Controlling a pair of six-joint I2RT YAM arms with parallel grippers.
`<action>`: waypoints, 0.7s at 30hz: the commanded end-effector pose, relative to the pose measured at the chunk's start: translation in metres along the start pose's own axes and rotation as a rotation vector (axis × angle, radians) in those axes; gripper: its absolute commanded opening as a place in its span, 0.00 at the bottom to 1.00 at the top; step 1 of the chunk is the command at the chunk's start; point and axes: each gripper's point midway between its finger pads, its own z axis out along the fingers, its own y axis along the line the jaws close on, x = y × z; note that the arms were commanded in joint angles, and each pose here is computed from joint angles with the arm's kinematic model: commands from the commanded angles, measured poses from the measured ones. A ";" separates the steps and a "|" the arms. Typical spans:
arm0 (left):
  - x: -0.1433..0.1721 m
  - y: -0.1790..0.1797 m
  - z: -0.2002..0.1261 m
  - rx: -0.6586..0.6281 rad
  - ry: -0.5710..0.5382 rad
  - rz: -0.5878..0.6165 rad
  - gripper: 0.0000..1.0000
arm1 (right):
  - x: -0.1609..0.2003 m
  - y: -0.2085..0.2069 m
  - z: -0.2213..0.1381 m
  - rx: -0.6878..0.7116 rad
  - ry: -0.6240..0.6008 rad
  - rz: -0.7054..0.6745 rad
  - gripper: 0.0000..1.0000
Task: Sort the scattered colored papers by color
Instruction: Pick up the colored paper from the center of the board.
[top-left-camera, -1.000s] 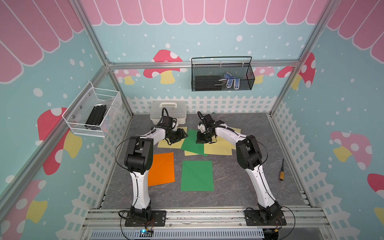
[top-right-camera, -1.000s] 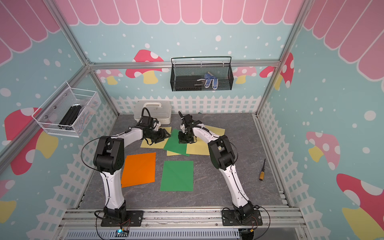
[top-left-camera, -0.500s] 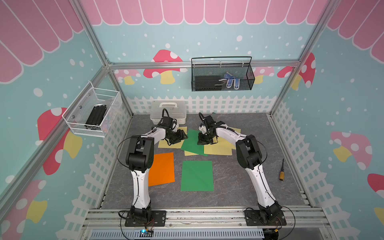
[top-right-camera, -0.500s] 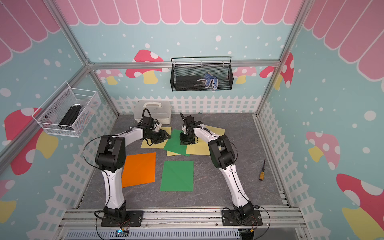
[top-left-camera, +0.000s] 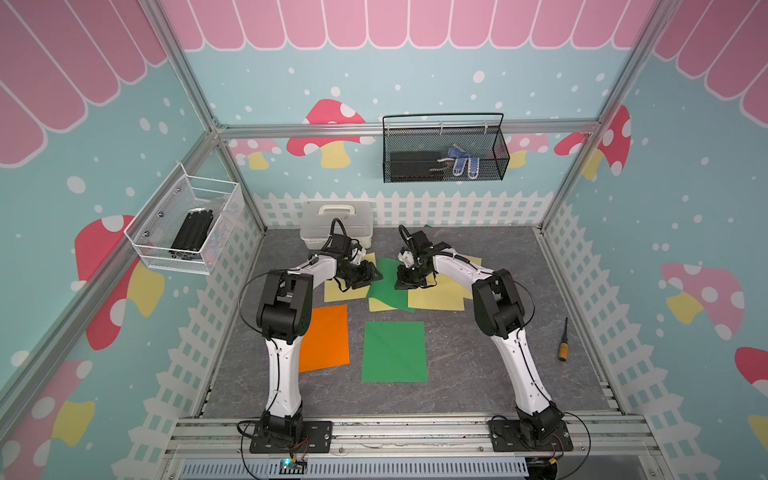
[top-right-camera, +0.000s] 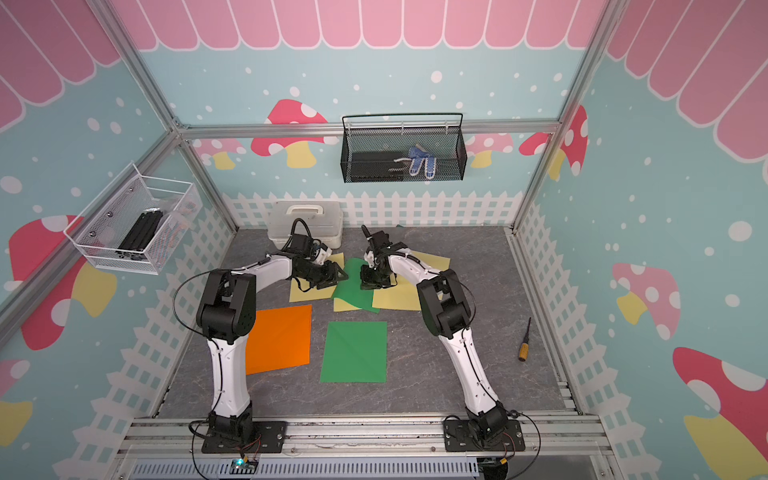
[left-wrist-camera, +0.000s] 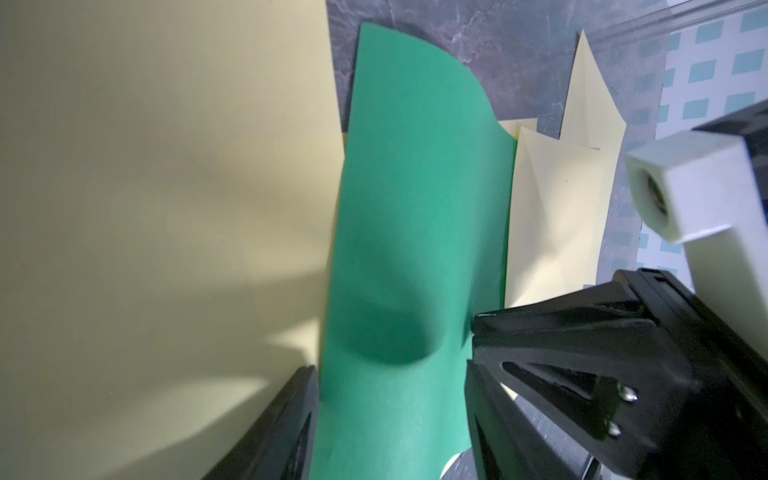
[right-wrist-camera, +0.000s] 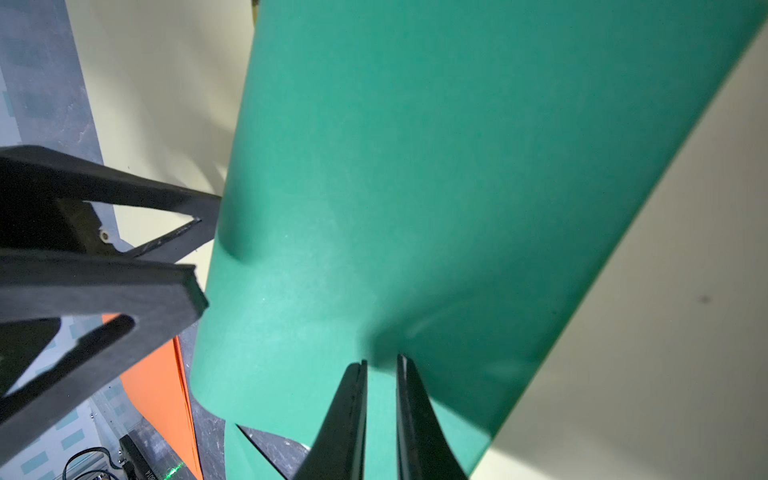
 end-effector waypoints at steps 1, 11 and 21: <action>-0.002 -0.008 -0.002 0.020 0.006 0.026 0.54 | 0.027 -0.025 0.027 0.041 0.099 0.035 0.16; 0.001 -0.039 -0.002 0.147 0.009 0.068 0.51 | 0.028 -0.026 0.029 0.037 0.105 0.039 0.17; -0.003 -0.066 -0.008 0.258 -0.030 0.099 0.54 | 0.028 -0.025 0.029 0.032 0.106 0.037 0.17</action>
